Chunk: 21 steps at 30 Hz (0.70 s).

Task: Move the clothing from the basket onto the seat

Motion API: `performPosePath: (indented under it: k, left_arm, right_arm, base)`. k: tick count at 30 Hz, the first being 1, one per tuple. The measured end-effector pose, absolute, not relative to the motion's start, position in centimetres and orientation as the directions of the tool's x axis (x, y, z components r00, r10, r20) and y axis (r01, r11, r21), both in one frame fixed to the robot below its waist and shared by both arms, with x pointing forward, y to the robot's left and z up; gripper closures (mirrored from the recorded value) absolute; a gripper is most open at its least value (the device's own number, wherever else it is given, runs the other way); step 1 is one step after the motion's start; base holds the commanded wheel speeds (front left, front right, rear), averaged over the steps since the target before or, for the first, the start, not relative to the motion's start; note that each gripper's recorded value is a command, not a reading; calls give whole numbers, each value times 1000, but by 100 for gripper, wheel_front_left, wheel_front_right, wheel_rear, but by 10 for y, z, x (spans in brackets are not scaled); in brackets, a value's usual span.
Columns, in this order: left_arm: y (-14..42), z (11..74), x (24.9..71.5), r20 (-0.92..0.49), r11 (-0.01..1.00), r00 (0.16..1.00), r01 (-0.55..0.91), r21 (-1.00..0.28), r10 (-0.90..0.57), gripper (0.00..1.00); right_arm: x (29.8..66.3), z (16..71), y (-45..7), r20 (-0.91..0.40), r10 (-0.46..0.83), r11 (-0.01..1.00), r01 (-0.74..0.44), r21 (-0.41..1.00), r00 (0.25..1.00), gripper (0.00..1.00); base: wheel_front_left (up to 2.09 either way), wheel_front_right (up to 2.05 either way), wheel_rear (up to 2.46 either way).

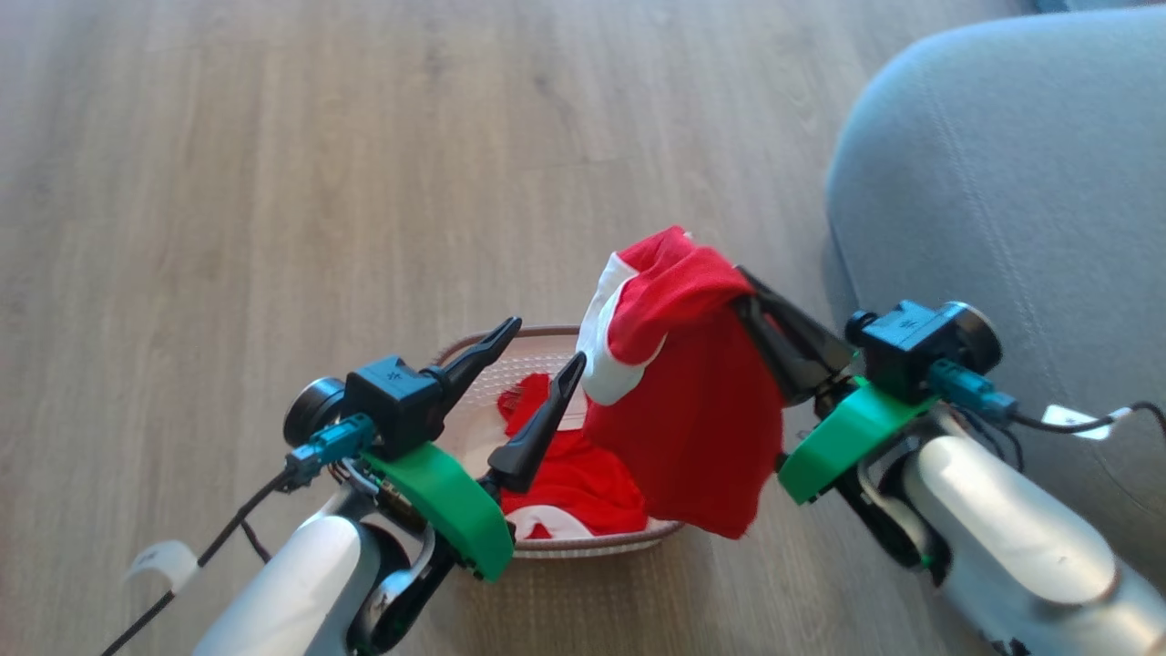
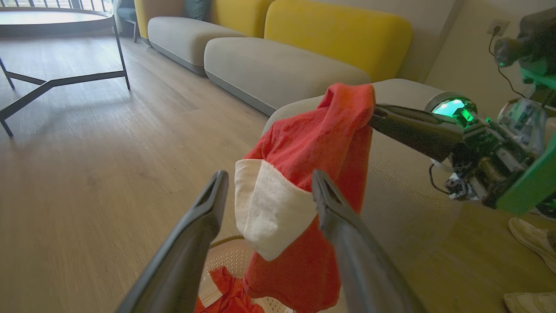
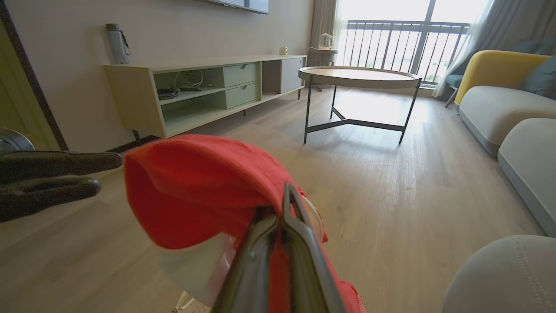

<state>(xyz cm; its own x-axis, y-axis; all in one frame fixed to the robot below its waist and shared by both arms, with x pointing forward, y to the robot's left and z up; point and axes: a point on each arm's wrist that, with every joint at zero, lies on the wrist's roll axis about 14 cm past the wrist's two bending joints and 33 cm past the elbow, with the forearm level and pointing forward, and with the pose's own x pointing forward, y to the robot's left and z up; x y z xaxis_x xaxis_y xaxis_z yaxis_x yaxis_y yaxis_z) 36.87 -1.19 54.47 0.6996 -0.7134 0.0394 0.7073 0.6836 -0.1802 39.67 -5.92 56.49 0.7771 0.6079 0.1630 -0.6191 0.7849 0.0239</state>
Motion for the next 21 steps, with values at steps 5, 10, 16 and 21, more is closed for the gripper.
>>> performPosePath:
  k: [5, 10, 16, 21]
  left_arm:
    - [-32, 533, 369, 28, 638, 654, 745, -197, -756, 0]
    - [-53, 521, 365, 6, 582, 597, 784, -216, -802, 0]
    - [-69, 515, 369, 0, 543, 557, 808, -229, -830, 0]
    - [-72, 509, 371, -7, 535, 550, 810, -239, -835, 0]
  right_arm:
    - [398, 567, -97, 167, 524, 846, -533, 13, 835, 100]
    - [395, 566, -130, 164, 443, 892, -452, 18, 882, 100]
    - [394, 566, -163, 161, 357, 931, -364, 14, 920, 100]
    - [399, 568, -170, 171, 338, 938, -346, 18, 926, 100]
  base:
    - [0, 0, 0]
    - [0, 0, 0]
    - [0, 0, 0]
    - [0, 0, 0]
